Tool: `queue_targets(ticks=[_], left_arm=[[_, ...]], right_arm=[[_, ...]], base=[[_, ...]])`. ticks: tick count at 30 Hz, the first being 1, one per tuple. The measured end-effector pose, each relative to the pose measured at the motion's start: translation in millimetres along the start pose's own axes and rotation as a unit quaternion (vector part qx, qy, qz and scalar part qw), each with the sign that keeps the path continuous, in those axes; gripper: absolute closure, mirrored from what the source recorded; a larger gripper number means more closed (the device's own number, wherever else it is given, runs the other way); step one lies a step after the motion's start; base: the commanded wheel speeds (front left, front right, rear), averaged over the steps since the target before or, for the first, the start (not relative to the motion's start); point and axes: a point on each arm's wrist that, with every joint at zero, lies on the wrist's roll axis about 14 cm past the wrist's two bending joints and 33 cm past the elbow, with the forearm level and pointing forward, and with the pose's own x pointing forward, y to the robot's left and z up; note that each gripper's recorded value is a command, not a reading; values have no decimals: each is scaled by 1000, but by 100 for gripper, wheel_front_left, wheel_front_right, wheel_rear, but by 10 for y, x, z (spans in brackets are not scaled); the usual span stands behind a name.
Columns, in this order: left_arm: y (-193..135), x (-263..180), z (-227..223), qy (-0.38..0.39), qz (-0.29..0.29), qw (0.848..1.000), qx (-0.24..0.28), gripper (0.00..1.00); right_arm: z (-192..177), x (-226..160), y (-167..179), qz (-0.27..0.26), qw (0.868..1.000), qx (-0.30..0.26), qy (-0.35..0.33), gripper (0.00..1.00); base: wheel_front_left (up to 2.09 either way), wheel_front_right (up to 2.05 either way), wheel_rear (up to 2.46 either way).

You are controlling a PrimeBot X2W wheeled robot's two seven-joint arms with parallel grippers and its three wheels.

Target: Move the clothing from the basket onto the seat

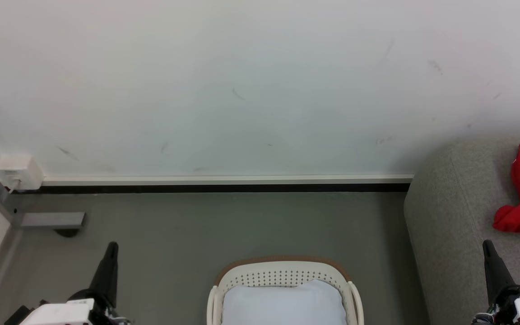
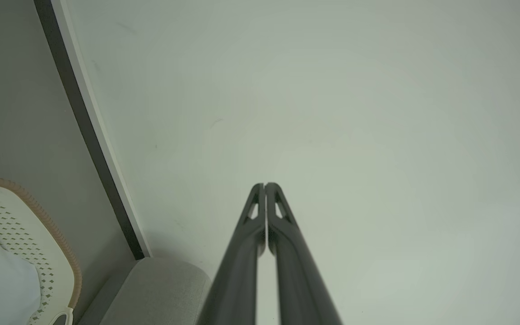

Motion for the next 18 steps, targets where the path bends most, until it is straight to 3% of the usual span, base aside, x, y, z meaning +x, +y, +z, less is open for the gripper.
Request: queue_targets(ticks=[18], left_arm=[[-4,2,0,0,-1,1000,0,100]], right_arm=[[1,1,3,0,1000,0,0,100]], base=[[0,0,0]])
